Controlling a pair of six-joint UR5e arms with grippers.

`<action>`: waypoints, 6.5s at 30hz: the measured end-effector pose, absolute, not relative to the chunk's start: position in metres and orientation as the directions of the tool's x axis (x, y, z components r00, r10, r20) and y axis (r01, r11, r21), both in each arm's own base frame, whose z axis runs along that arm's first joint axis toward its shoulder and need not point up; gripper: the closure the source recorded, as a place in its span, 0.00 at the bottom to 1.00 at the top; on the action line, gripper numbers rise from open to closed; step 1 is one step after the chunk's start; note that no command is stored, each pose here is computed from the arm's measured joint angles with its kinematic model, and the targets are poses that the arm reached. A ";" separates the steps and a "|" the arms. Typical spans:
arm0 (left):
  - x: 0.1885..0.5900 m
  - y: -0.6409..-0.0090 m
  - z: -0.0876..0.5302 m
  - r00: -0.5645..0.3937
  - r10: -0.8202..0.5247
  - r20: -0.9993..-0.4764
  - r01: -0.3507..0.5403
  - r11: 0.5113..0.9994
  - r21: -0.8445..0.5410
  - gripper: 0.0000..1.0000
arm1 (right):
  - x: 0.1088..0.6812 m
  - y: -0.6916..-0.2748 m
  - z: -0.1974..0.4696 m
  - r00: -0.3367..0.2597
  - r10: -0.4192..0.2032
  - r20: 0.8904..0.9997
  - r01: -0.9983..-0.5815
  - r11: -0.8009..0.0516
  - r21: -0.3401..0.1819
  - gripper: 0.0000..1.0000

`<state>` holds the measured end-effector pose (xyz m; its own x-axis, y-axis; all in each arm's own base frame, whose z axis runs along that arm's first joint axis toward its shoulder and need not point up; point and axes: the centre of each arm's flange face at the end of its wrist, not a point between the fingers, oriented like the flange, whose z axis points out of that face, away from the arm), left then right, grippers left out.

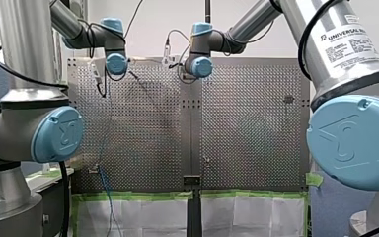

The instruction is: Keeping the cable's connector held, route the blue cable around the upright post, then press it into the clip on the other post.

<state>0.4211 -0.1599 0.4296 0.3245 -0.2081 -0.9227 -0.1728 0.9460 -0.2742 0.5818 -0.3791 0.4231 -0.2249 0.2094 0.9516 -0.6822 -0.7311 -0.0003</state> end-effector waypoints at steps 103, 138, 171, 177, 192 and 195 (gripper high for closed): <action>0.586 -0.102 0.302 0.002 -0.470 -0.883 0.061 0.881 -0.469 0.25 | 0.623 -0.449 0.069 0.164 -0.028 0.986 -0.697 -0.711 0.095 1.00; 0.586 -0.096 0.301 0.013 -0.470 -0.882 0.038 0.882 -0.470 0.25 | 0.567 -0.425 -0.165 0.263 -0.166 0.950 -0.759 -0.643 0.098 1.00; 0.587 -0.089 0.301 0.020 -0.476 -0.879 0.025 0.879 -0.475 0.25 | 0.455 -0.413 -0.228 0.193 -0.197 0.961 -0.873 -0.482 0.077 1.00; 0.587 -0.087 0.301 0.020 -0.481 -0.877 0.021 0.877 -0.480 0.25 | 0.444 -0.424 -0.199 0.159 -0.154 0.975 -0.892 -0.447 0.074 1.00; 0.585 -0.080 0.298 0.017 -0.490 -0.872 -0.027 0.871 -0.490 0.25 | 0.426 -0.417 -0.151 0.101 -0.064 0.993 -0.908 -0.414 0.066 1.00; 0.584 -0.078 0.297 0.015 -0.491 -0.871 -0.047 0.870 -0.491 0.25 | 0.420 -0.409 -0.151 0.099 -0.060 0.993 -0.909 -0.411 0.066 1.00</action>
